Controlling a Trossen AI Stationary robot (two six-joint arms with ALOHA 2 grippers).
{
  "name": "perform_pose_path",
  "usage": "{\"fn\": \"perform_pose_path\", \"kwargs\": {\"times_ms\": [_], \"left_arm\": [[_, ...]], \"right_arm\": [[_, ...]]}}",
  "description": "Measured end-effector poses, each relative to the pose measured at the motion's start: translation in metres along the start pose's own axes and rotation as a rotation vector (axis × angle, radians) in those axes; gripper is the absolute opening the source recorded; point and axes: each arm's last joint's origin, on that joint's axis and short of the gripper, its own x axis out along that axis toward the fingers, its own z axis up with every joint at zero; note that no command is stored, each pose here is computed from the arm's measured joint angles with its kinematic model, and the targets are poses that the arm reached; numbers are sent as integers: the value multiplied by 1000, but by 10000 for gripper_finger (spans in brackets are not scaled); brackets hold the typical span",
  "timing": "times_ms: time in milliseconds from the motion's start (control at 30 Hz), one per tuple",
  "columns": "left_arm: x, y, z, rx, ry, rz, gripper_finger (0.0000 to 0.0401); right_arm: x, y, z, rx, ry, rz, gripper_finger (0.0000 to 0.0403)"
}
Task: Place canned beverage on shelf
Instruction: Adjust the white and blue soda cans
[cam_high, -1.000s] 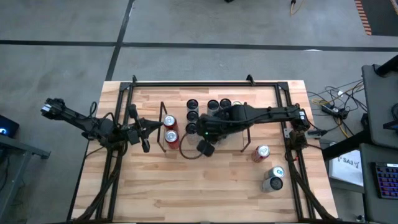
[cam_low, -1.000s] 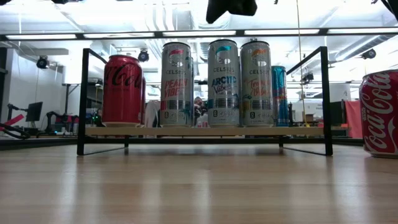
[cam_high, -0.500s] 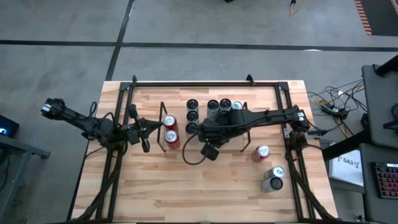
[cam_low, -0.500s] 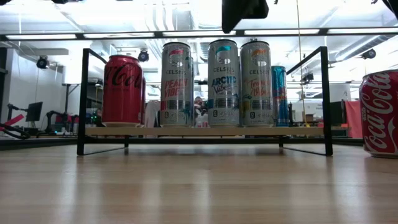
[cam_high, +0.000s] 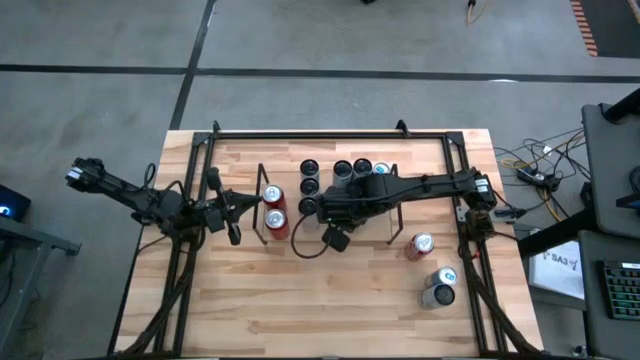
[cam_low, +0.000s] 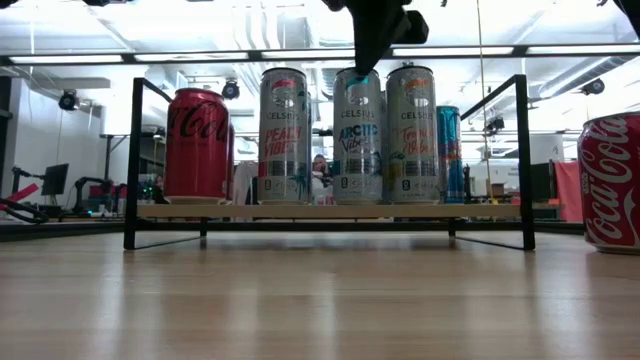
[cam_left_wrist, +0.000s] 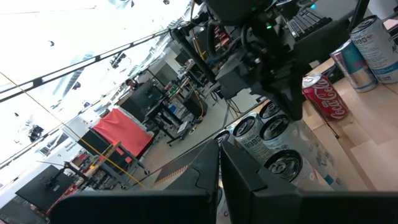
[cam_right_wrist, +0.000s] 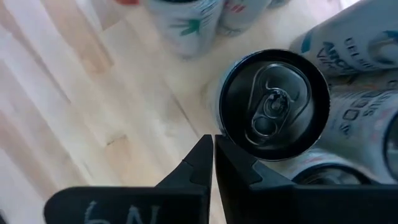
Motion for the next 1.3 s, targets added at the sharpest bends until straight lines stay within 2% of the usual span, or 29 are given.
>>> {"fn": "perform_pose_path", "kwargs": {"times_ms": [400,733,933,1300], "left_arm": [[0,0,0,0,0,0,0],[0,0,0,0,0,0,0],[0,0,0,0,0,0,0],[0,0,0,0,0,0,0]], "right_arm": [[2,-10,8,42,-37,-46,9],[3,-4,14,19,-100,8,9],[9,-5,16,16,-112,-53,9],[12,-13,22,12,-123,-91,9]]}}
